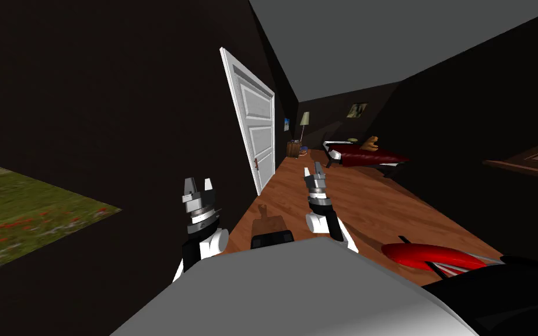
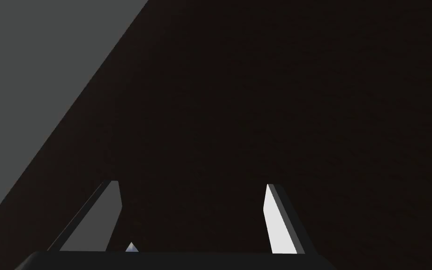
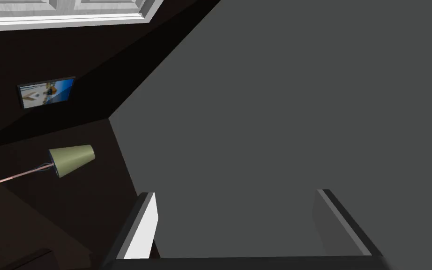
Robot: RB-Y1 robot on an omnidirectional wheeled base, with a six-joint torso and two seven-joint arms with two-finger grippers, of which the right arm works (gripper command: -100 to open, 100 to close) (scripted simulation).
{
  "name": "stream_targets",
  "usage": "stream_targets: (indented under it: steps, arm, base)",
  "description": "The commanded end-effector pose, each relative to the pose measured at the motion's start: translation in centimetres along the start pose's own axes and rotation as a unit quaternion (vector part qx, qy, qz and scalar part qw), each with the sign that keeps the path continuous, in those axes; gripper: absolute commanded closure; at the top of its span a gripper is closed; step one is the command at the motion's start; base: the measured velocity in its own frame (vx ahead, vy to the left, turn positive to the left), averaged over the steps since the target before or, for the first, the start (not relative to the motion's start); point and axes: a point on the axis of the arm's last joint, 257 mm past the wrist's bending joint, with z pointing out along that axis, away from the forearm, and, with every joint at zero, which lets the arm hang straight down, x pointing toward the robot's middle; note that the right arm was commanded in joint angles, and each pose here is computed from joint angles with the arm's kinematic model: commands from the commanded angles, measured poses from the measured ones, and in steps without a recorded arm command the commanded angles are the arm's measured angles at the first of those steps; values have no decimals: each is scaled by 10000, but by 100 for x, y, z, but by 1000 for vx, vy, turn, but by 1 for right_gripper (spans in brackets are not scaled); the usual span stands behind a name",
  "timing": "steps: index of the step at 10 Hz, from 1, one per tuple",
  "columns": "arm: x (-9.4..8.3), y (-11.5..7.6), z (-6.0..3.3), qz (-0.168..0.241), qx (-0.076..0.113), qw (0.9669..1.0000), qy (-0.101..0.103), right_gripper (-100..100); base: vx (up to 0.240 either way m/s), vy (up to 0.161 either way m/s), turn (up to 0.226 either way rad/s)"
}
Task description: Pull the door open
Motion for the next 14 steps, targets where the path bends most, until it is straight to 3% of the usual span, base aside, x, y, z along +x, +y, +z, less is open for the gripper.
stream_targets:
  steps: [1, 6, 11, 14]
  arm:
    - [1, -103, -45, 212, 91, 9997, 32, -100]
    - [-8, -340, -160, 715, 308, 9969, 64, -100]
    - [-36, -617, -317, 1319, 571, 9896, 41, -100]
    - [-61, -776, -420, 1674, 724, 9832, -3, -100]
  base:
    - [72, -17, 245]
    - [117, -25, 188]
    - [104, -35, 192]
    - [81, -39, 181]
